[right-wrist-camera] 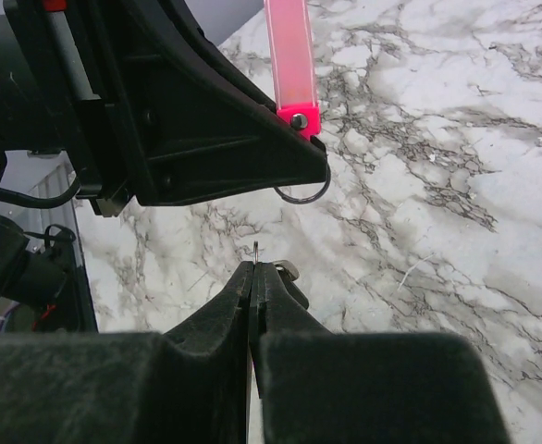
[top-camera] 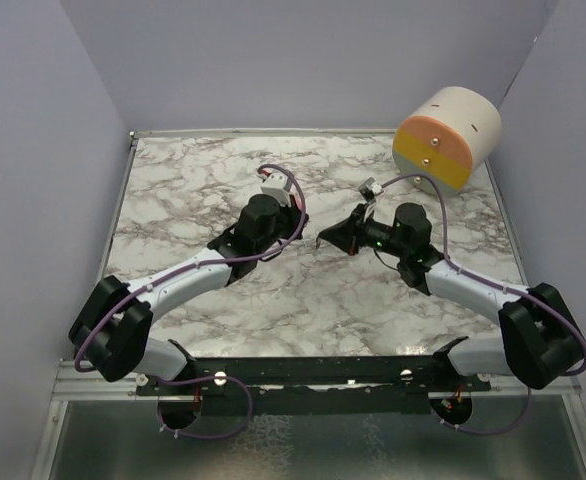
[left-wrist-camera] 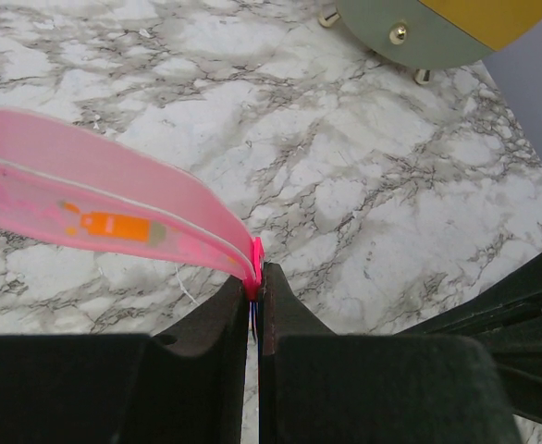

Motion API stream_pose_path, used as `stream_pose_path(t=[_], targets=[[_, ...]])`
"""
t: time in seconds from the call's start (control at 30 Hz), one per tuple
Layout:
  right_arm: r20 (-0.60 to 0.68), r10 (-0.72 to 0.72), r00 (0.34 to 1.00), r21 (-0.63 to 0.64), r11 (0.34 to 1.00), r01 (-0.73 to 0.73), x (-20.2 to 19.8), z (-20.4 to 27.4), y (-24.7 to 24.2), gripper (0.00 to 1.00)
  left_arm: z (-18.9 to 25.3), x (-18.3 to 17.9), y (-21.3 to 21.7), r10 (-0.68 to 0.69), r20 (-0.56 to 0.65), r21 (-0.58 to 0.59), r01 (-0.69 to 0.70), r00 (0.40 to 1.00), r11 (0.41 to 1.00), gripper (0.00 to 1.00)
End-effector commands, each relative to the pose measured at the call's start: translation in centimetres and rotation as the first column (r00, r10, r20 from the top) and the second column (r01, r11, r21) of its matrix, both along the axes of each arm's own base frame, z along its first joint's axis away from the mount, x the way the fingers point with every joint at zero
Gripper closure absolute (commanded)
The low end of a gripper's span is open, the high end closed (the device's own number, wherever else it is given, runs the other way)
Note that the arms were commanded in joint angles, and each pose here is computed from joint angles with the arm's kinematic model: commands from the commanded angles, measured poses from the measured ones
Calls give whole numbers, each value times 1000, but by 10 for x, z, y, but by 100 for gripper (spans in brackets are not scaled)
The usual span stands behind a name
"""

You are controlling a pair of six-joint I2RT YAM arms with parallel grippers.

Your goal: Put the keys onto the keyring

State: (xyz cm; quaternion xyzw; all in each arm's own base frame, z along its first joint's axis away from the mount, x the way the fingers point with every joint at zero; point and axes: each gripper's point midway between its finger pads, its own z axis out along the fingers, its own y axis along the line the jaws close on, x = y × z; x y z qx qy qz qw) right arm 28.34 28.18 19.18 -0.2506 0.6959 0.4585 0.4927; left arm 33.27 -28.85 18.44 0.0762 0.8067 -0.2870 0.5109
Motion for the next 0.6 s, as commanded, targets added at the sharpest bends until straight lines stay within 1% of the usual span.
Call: stream_pose_path(t=[0.0,0.57], targets=[[1,36,999,33,999,-36,-3,9,9,99,4,4,-1,20,43,-13,-19,999,1000,100],[-32,29,999,48,998,-28,2,2,15,99,9,-2,-12,6,71,-34,-4,997,999,100]])
